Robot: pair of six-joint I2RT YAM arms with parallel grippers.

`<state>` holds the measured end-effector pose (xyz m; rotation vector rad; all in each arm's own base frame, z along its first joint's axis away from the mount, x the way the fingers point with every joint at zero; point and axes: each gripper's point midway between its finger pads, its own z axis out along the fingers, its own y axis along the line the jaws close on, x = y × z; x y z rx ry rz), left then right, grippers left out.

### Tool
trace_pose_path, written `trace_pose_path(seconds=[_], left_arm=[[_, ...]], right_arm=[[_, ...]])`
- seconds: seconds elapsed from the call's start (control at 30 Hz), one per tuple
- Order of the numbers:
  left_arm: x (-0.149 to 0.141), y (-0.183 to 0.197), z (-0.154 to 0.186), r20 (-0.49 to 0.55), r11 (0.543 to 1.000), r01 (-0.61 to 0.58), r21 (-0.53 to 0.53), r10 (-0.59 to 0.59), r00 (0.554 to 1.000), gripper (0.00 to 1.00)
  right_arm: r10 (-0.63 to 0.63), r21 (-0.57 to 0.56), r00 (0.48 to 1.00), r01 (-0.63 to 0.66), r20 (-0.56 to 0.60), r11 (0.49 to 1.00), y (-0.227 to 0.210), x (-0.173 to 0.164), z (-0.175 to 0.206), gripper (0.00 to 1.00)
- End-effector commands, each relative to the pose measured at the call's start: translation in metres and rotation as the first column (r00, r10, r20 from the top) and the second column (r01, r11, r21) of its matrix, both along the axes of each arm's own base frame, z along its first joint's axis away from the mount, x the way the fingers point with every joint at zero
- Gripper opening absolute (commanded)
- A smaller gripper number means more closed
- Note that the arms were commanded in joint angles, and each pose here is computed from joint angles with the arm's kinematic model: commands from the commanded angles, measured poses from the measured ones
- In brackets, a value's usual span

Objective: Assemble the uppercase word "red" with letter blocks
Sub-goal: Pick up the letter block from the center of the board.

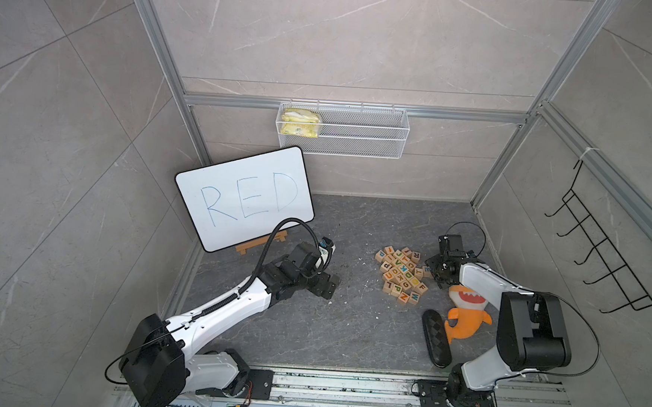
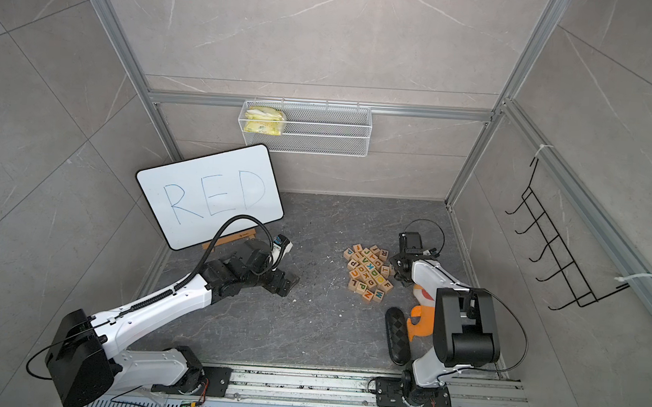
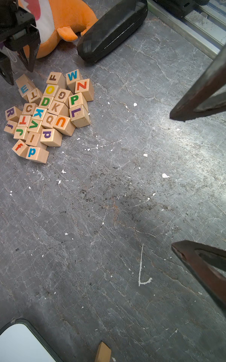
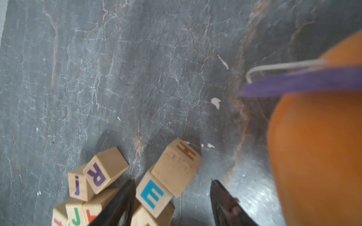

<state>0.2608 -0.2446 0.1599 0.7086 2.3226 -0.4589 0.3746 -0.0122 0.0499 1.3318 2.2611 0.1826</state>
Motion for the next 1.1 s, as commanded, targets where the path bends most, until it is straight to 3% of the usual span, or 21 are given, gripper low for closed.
trace_pose_path(seconds=[0.0, 0.07, 0.17, 0.3, 0.57, 0.73, 1.07], left_arm=[[0.004, -0.002, 0.002, 0.028, 1.0, 0.017, 0.008, -0.018, 0.999, 0.98], [0.004, -0.002, 0.001, 0.027, 1.0, 0.018, 0.012, -0.018, 0.999, 0.98], [0.004, -0.001, 0.001, 0.026, 1.0, 0.018, 0.018, -0.018, 0.999, 0.98], [0.005, -0.002, 0.002, 0.025, 1.0, 0.019, 0.015, -0.019, 0.999, 0.98], [0.002, -0.002, 0.011, 0.026, 1.0, 0.006, -0.018, -0.006, 1.0, 0.99], [-0.002, -0.004, 0.015, 0.017, 0.999, 0.015, -0.045, -0.015, 1.0, 0.99], [-0.004, -0.004, 0.015, 0.016, 0.999, 0.016, -0.049, -0.015, 1.0, 0.99]], right_arm=[[0.007, 0.05, 0.998, -0.01, 0.058, 0.999, 0.007, 0.02, 0.009, 0.6], [0.093, 0.023, 0.991, -0.095, 0.093, 0.995, 0.013, 0.028, 0.022, 0.57], [0.277, -0.115, 0.95, -0.262, 0.145, 0.958, 0.021, 0.038, 0.049, 0.58], [0.493, -0.214, 0.869, -0.475, 0.035, 0.853, 0.035, 0.042, 0.059, 0.59], [0.602, -0.176, 0.785, -0.619, -0.146, 0.765, 0.04, 0.037, 0.015, 0.53], [0.649, -0.169, 0.741, -0.671, -0.172, 0.721, 0.044, 0.048, 0.009, 0.52], [0.693, -0.165, 0.705, -0.709, -0.152, 0.685, 0.057, 0.06, 0.005, 0.52]])
